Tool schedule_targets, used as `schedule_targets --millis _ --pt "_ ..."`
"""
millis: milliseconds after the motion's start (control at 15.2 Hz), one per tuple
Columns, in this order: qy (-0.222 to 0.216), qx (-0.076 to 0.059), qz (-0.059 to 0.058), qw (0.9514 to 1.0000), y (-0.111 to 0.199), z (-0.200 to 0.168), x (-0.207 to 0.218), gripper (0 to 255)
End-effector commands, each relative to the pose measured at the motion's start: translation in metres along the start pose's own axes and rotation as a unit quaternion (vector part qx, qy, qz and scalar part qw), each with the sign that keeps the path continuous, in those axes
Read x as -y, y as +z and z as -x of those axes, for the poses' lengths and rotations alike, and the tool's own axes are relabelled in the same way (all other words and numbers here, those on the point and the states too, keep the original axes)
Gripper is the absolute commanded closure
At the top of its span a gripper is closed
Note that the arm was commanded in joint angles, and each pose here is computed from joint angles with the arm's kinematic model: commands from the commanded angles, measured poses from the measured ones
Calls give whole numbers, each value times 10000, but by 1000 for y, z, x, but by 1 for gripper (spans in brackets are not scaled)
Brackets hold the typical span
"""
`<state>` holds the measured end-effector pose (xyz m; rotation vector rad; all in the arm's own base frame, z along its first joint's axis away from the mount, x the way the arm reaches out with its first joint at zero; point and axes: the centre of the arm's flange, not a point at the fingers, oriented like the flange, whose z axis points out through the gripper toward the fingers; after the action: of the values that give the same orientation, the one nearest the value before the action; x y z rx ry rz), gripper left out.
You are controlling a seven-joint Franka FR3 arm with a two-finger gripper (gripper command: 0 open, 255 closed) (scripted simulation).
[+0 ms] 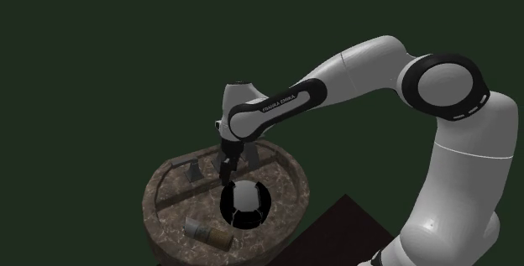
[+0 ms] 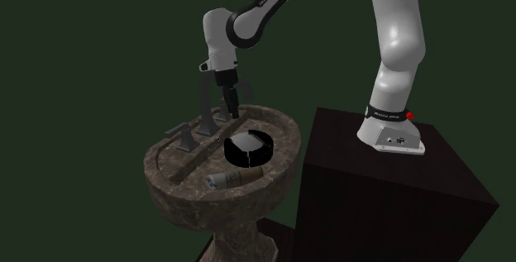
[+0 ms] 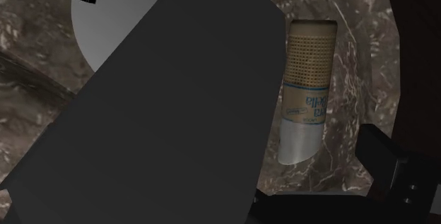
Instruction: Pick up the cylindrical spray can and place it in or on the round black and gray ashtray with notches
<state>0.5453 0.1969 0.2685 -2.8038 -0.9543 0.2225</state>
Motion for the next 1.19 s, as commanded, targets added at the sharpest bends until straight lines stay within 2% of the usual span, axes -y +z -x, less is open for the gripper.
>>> schedule_targets --millis 0,594,660,1122 --pt "0 0 0 10000 0 0 0 255" --pt "0 0 0 10000 0 0 0 255" --pt "0 0 0 10000 0 0 0 0" --pt "550 -173 115 9983 82 -12 43 0"
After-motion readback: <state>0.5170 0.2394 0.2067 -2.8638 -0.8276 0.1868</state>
